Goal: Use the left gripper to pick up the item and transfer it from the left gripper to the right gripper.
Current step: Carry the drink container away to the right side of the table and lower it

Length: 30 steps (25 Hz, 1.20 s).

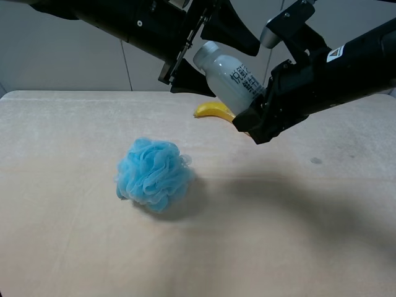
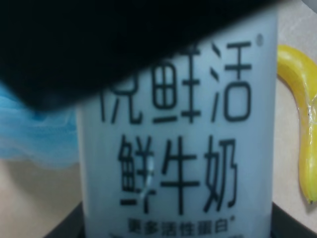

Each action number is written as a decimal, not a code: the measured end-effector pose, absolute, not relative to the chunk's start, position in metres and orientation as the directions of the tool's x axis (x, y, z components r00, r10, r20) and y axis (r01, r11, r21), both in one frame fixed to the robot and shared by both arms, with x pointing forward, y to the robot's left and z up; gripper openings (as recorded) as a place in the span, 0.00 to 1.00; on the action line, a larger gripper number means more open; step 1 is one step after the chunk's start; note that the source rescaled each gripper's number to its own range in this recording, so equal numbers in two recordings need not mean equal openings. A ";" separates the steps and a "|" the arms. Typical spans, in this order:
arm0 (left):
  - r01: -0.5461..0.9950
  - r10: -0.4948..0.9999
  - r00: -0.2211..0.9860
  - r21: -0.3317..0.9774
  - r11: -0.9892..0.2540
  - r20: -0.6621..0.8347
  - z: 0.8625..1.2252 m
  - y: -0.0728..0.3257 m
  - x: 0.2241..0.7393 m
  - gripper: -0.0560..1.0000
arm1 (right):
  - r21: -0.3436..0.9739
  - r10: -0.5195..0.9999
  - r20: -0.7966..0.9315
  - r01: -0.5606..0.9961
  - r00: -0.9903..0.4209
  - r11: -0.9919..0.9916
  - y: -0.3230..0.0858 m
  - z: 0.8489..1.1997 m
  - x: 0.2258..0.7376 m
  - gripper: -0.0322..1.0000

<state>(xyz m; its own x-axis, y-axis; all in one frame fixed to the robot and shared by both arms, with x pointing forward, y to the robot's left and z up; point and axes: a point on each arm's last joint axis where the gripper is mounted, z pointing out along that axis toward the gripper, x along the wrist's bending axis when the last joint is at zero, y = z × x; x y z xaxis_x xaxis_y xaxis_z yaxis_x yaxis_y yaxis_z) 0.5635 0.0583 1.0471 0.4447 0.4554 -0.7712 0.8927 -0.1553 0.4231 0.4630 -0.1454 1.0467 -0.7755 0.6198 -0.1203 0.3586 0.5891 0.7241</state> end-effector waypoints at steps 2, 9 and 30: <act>0.886 0.456 0.454 0.441 -0.142 -0.766 1.054 0.064 0.564 1.00 | 0.724 0.621 -0.119 0.360 -0.775 0.588 -0.145 1.047 0.463 0.04; 0.846 0.488 0.485 0.531 -0.050 -0.726 1.092 0.106 0.572 1.00 | 0.724 0.621 -0.116 0.362 -0.775 0.588 -0.145 1.047 0.463 0.04; 0.615 0.958 0.239 0.789 -0.024 -0.156 1.228 0.252 0.402 1.00 | 0.726 0.631 -0.102 0.376 -0.769 0.576 -0.145 1.047 0.463 0.04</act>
